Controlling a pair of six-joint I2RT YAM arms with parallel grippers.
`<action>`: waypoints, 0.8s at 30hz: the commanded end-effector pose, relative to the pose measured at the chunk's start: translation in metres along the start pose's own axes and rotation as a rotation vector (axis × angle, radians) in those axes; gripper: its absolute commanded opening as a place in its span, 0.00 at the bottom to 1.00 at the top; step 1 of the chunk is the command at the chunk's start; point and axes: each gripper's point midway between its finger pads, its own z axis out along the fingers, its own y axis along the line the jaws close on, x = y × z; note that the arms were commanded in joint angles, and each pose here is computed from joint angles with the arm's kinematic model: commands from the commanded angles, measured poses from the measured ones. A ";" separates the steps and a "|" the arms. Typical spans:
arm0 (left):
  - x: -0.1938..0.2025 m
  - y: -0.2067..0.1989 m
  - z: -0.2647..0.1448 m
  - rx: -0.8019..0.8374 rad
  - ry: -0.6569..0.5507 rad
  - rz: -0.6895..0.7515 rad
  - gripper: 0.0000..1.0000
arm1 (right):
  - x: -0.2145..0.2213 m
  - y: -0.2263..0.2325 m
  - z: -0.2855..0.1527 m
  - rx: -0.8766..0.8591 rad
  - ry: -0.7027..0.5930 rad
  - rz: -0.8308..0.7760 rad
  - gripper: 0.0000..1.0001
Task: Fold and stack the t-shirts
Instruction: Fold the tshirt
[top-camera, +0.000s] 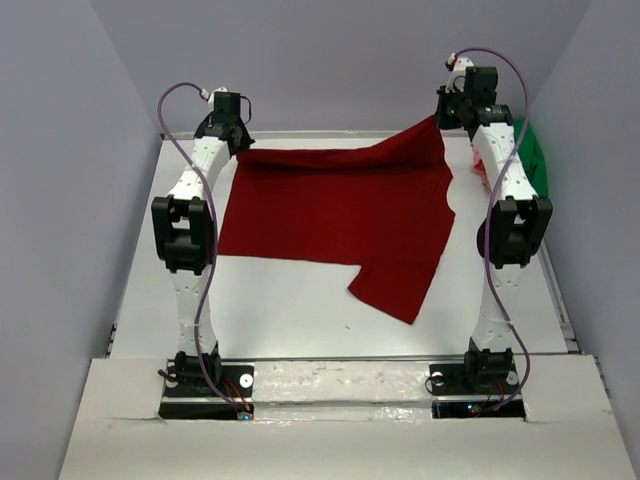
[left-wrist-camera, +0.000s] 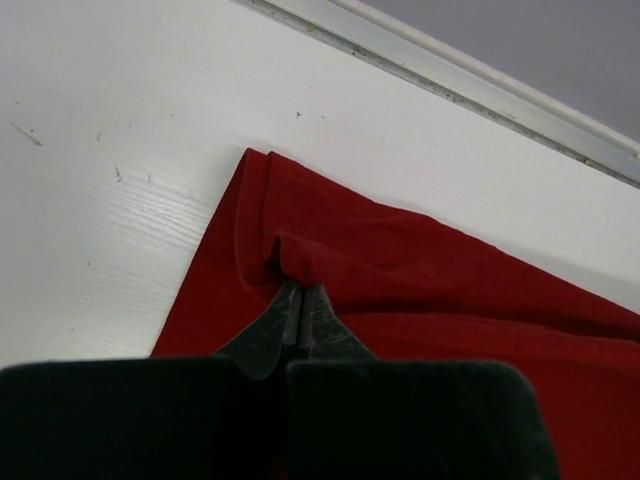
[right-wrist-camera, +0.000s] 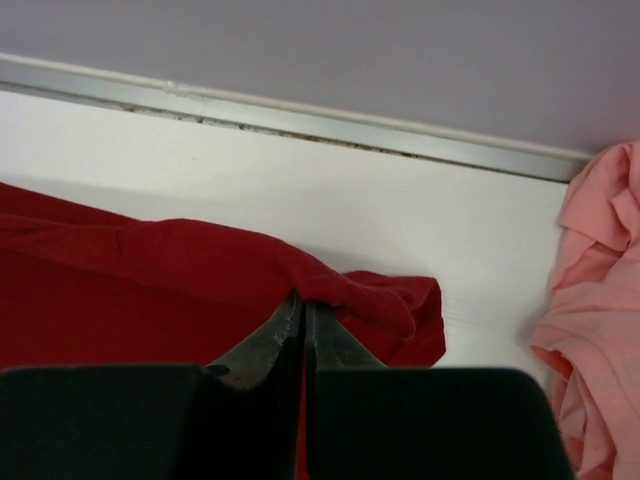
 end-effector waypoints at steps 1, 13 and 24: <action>-0.028 0.001 -0.010 0.021 -0.053 -0.017 0.00 | -0.020 0.001 -0.017 -0.008 -0.067 -0.014 0.00; -0.012 0.032 0.007 -0.095 0.034 -0.083 0.00 | 0.000 0.031 -0.073 -0.022 -0.022 0.044 0.00; 0.010 0.039 0.018 -0.131 0.102 -0.091 0.11 | 0.035 0.045 -0.081 -0.046 0.050 0.056 0.00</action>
